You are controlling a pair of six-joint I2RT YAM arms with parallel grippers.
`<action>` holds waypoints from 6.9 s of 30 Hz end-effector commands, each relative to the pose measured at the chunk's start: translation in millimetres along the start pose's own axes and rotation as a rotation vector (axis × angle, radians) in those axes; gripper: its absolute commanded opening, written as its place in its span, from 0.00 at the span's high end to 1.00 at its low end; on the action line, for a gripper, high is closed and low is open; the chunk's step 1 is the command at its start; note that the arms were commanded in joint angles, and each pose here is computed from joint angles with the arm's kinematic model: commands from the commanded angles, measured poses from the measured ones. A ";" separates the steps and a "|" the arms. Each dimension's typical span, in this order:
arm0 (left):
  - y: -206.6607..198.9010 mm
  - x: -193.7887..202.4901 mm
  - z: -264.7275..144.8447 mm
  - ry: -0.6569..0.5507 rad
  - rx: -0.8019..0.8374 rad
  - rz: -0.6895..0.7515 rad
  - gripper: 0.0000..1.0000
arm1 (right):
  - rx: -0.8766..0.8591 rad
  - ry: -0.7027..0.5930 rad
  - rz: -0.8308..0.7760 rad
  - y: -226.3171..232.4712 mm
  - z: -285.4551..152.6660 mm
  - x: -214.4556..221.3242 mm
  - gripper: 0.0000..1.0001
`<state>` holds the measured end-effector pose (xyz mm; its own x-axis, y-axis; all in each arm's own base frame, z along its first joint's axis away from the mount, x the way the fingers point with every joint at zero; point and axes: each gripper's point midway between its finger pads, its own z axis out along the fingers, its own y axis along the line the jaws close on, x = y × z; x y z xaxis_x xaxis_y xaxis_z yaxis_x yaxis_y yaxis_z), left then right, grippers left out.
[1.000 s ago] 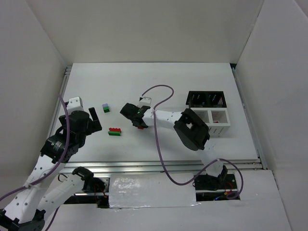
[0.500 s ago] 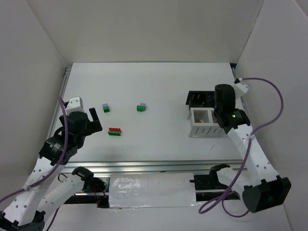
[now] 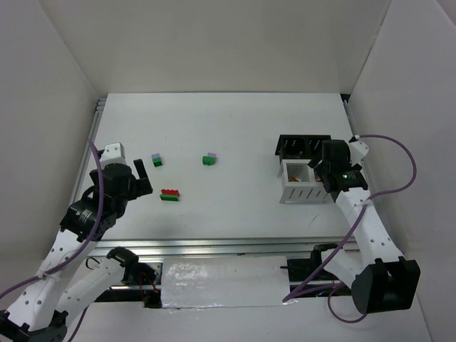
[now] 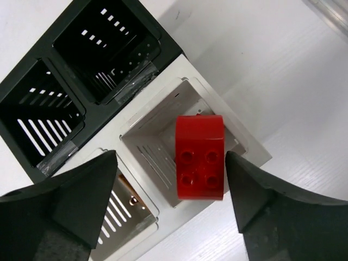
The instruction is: Sort the legos into containers by color
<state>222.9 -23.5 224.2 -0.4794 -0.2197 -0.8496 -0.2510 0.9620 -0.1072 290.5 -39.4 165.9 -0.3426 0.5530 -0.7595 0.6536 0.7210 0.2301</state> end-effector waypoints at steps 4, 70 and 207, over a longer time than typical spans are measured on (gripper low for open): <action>-4.5 -6.2 3.2 -0.022 0.014 0.009 0.00 | -0.055 -0.075 0.051 7.8 -15.7 -24.3 0.04; -201.1 -42.6 -112.6 -0.068 1.416 -0.318 0.01 | -0.899 0.112 -0.347 190.0 -193.5 149.5 1.00; -269.4 -16.5 -83.4 -0.132 1.215 0.120 1.00 | 0.013 -0.148 0.070 -1.6 -14.5 -13.3 0.80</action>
<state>222.8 -289.3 284.4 -0.3952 -0.1368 -0.9084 0.7456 0.5298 -0.4041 285.0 -26.5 171.8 -0.2587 0.5359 -0.8036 0.6252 0.7271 0.2836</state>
